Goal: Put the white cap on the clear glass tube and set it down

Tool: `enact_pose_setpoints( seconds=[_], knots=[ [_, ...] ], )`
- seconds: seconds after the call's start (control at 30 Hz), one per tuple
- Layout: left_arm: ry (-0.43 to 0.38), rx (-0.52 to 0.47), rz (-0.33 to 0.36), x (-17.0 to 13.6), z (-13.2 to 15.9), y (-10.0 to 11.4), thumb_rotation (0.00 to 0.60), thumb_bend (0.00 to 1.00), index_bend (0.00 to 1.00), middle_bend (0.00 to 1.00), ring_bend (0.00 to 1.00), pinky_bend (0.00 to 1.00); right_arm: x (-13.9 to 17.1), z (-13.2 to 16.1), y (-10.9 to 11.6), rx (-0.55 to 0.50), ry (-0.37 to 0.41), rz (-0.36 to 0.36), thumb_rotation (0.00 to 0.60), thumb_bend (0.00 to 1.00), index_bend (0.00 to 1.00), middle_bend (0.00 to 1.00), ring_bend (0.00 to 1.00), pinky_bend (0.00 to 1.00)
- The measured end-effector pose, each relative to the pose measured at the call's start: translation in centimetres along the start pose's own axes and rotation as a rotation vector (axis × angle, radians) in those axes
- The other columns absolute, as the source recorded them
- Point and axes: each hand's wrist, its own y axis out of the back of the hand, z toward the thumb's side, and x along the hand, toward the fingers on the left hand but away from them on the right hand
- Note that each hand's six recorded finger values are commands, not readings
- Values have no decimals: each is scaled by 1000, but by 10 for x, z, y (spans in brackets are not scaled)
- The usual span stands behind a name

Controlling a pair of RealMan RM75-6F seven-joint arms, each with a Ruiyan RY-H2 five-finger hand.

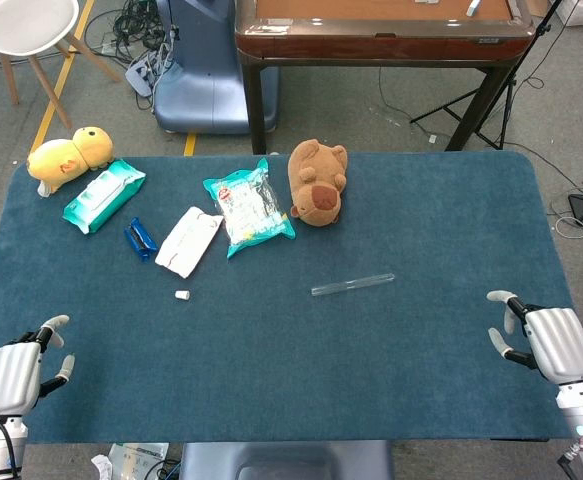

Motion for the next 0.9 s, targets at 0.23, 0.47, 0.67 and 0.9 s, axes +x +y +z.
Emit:
enact_pose_setpoints(
  seconds=[0.23,0.47,0.67,0.9],
  knots=[
    [-23,-17,24,2,2,2,600,320,285,477,459,543,-1,3,2,-4,3,3,600,350,321,637,663,906],
    [-123,-34,64,23,11,9,600,320,313,576,568,795,-9,11,11,4,22,-14,600,349,321,637,663,906],
    [-254,-51,5,48,31,10,600,324,343,650,698,946,-21,21,22,16,32,-29,600,350,321,637,664,901],
    [-422,-69,-103,82,67,5,600,458,358,861,892,1000,-34,29,31,22,28,-42,600,350,321,657,696,901]
  ],
)
